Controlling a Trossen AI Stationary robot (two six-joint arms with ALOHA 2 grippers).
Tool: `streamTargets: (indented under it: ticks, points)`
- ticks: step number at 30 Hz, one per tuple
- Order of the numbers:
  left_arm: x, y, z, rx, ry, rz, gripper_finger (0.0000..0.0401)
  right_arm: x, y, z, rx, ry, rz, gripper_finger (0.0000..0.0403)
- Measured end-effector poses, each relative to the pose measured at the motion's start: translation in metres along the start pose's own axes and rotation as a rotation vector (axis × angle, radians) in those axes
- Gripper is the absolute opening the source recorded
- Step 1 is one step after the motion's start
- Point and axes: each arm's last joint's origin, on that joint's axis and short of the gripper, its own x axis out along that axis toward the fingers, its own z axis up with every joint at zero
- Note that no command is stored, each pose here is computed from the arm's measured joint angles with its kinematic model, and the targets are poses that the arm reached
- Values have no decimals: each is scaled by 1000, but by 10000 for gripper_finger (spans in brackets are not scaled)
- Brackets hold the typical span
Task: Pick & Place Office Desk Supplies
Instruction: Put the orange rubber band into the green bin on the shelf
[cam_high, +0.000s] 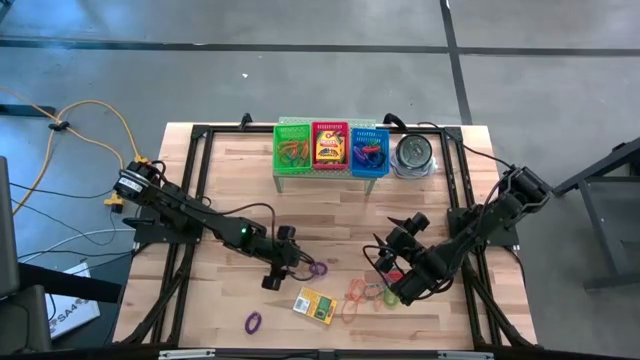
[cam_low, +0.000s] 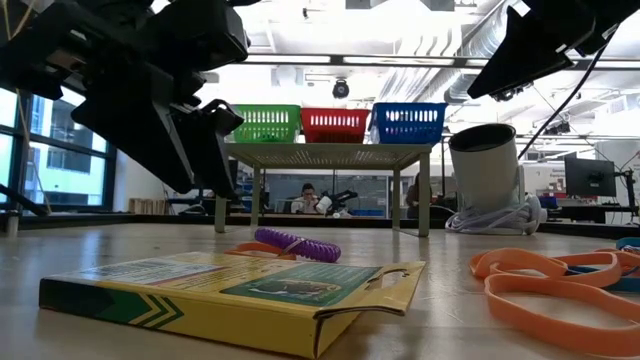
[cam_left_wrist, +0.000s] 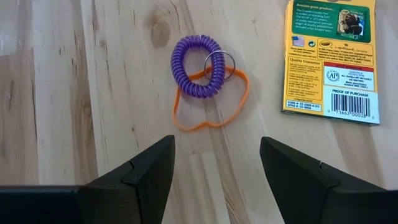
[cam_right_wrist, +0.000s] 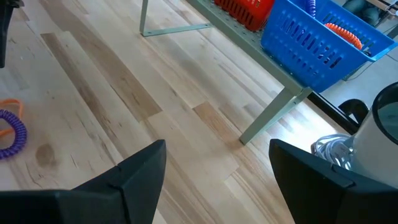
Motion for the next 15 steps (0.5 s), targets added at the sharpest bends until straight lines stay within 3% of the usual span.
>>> streamTargets:
  ticks: [12, 15]
  points:
    - [0, 0, -4, 0, 36, 4, 230, 0, 0, 0, -4, 0, 0, 274]
    - [0, 1, -4, -74, 34, 12, 230, 0, 0, 0, -4, 0, 0, 274]
